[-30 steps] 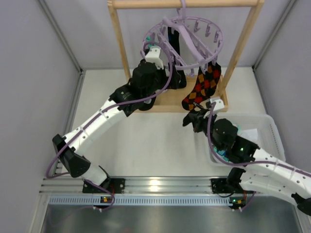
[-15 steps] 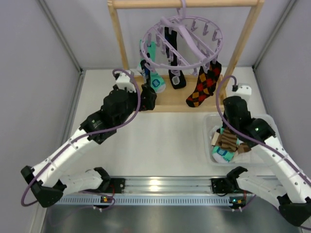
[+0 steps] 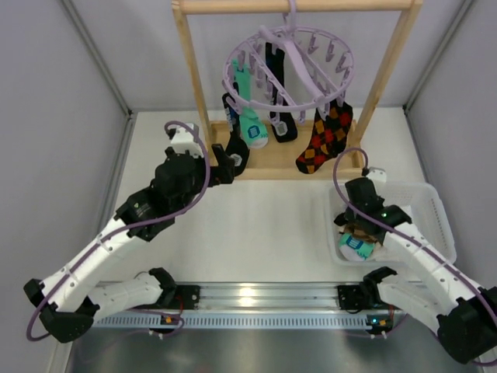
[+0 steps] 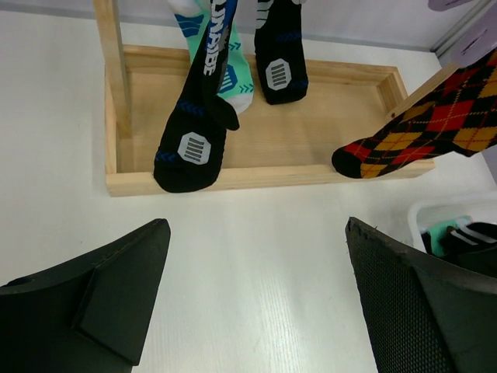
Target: Remove the socks clipped to the hanger
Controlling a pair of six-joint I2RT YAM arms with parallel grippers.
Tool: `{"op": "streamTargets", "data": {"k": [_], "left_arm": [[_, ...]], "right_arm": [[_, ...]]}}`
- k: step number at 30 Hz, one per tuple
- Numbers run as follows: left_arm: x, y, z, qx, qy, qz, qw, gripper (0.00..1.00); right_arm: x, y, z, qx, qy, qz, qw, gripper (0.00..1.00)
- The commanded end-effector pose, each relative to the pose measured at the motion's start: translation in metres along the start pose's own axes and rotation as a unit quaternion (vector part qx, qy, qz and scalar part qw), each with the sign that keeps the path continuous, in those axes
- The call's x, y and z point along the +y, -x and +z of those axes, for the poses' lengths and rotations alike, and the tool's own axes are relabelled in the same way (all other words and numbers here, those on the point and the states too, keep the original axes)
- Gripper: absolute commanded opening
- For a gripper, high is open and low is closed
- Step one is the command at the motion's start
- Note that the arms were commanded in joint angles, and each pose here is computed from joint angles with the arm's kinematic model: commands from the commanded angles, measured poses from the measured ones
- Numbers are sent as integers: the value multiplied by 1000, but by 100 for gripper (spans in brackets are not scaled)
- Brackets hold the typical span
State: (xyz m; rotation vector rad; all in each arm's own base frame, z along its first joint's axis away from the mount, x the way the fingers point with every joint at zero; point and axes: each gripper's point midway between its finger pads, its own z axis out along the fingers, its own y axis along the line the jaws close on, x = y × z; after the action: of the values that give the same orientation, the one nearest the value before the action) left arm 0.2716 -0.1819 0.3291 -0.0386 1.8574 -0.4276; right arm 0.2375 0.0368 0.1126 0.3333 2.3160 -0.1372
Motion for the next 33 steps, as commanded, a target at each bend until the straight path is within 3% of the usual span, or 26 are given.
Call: {"op": "streamTargets", "data": {"k": [1, 3, 5, 7, 11, 12, 15, 18, 19, 20, 23, 29, 33], "left_arm": [[3, 13, -16, -23, -9, -26, 999, 98], [4, 13, -18, -24, -9, -25, 999, 98], [6, 12, -20, -22, -8, -20, 1000, 98], [4, 12, -25, -21, -21, -20, 999, 98], [3, 18, -34, -29, -35, -22, 999, 98], [4, 20, -35, -34, -36, -23, 999, 98], [4, 24, -41, -39, -42, -19, 998, 98], [1, 24, -44, -37, -57, -16, 998, 98], [-2, 24, -46, -37, -66, -14, 997, 98], [-3, 23, -47, -34, -71, -12, 997, 98], [-10, 19, -48, -24, -93, -3, 995, 98], [-22, 12, -53, -8, -129, 0, 992, 98], [-25, 7, -53, 1, -141, 5, 990, 98]], "right_arm": [[27, 15, 7, -30, 58, 79, 995, 15], [22, 17, 4, -32, 50, 84, 995, 47], [18, 33, -7, -51, 44, 88, 994, 59], [9, 42, -23, -66, 41, 84, 993, 64], [-8, 71, -61, -109, 40, 88, 989, 96], [-11, 74, -69, -117, 44, 87, 988, 99], [-4, 88, -85, -149, 88, 68, 983, 99], [25, 103, -95, -196, 178, 61, 962, 100], [40, 115, -99, -232, 217, 55, 947, 99], [66, 115, -110, -235, 288, 29, 928, 99], [108, 127, -131, -266, 394, -33, 879, 95], [129, 153, -93, -270, 353, -95, 891, 88], [140, 158, -73, -282, 341, -148, 884, 88]]}}
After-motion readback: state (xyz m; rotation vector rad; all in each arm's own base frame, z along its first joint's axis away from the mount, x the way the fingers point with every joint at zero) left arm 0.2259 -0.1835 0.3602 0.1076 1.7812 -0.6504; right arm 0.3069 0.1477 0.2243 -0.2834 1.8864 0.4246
